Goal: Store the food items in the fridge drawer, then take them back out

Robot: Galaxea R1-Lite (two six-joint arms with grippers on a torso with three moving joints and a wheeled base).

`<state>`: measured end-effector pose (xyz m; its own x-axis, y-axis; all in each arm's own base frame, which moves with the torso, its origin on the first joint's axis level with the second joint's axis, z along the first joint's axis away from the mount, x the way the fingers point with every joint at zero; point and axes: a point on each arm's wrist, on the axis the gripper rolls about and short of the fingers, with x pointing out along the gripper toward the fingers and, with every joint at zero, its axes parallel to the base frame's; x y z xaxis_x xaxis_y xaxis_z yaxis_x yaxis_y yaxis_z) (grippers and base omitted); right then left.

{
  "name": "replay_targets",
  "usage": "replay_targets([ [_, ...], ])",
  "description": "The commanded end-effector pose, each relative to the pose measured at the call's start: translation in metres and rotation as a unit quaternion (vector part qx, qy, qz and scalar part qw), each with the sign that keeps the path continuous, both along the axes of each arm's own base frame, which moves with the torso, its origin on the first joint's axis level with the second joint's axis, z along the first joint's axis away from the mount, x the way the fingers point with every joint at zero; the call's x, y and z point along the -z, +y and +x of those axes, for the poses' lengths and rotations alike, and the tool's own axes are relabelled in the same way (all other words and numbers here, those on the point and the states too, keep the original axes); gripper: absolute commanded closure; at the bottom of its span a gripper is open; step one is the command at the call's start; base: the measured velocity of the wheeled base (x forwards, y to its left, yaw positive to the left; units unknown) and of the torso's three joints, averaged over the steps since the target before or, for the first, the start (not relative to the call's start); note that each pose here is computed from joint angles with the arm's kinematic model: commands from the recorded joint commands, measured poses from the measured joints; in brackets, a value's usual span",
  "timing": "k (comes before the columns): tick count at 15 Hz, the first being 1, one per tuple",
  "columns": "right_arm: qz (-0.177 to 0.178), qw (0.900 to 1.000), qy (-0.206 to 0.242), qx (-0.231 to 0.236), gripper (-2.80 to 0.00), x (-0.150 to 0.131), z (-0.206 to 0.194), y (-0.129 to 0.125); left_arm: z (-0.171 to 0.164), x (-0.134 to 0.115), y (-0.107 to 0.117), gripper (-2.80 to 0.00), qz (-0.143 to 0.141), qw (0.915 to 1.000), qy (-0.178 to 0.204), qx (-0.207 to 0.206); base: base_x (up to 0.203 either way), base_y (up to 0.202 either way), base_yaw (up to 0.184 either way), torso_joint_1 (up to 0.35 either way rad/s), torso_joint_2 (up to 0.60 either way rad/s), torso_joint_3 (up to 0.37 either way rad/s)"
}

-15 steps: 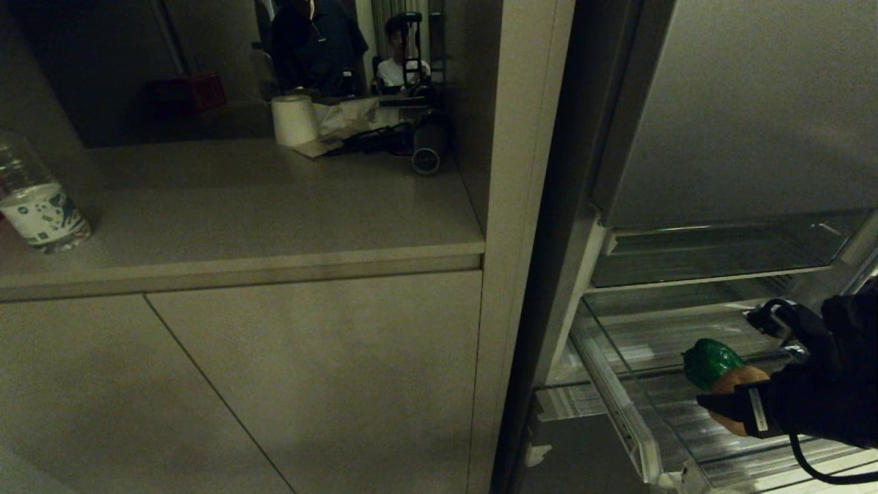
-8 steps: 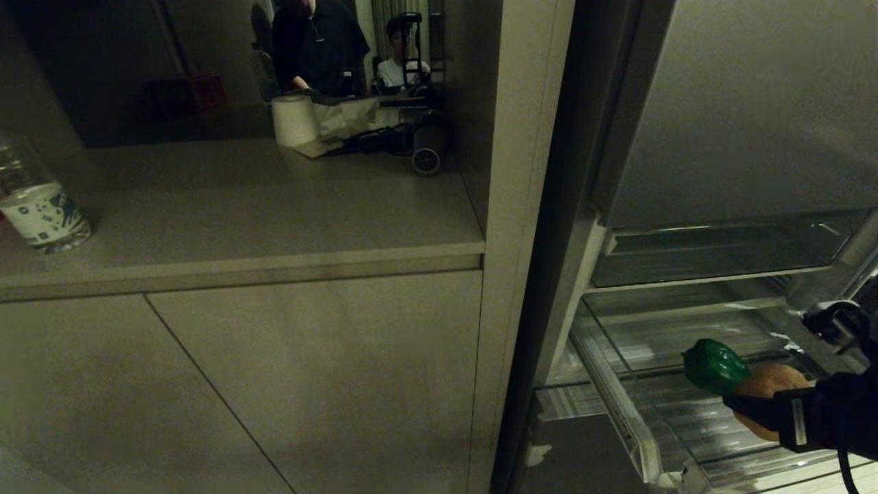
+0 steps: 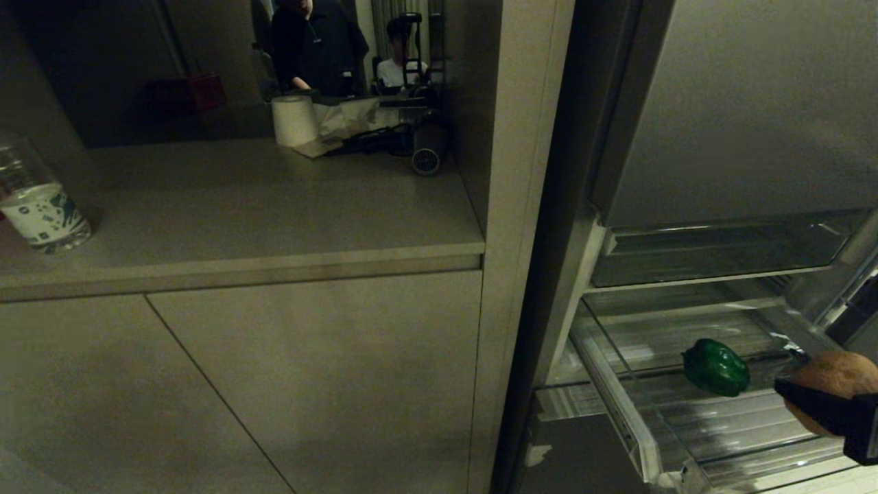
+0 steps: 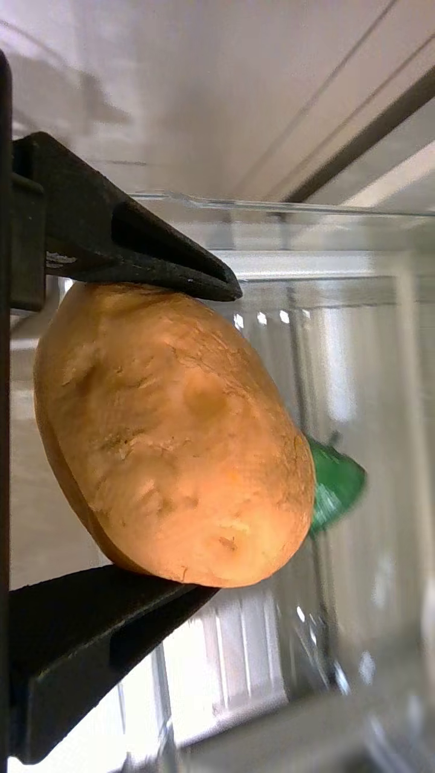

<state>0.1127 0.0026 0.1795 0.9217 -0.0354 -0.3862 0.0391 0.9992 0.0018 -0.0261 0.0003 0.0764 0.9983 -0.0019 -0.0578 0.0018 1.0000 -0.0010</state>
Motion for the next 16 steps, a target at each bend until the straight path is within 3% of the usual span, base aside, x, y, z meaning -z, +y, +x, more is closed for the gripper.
replay_targets([
  [1, -0.001, 0.998, -0.069, 0.005, 0.00, -0.006, -0.034, -0.002, 0.000, 0.000, 0.000, 0.00, 0.000, 1.0000, 0.000, 0.000, 0.000, 0.000, 0.000, 0.000, 0.00, 0.000],
  [6, -0.002, 0.986, -0.168, 0.013, 0.00, 0.005, -0.090, -0.004, 0.000, 0.000, 0.000, 0.00, -0.001, 1.0000, 0.000, -0.001, 0.000, 0.000, 0.000, 0.000, 0.00, 0.000],
  [16, -0.008, 0.983, -0.177, 0.039, 0.00, 0.023, -0.109, -0.006, 0.000, 0.000, 0.000, 0.00, 0.000, 1.0000, 0.000, 0.000, 0.000, 0.000, 0.000, 0.000, 0.00, 0.000],
])
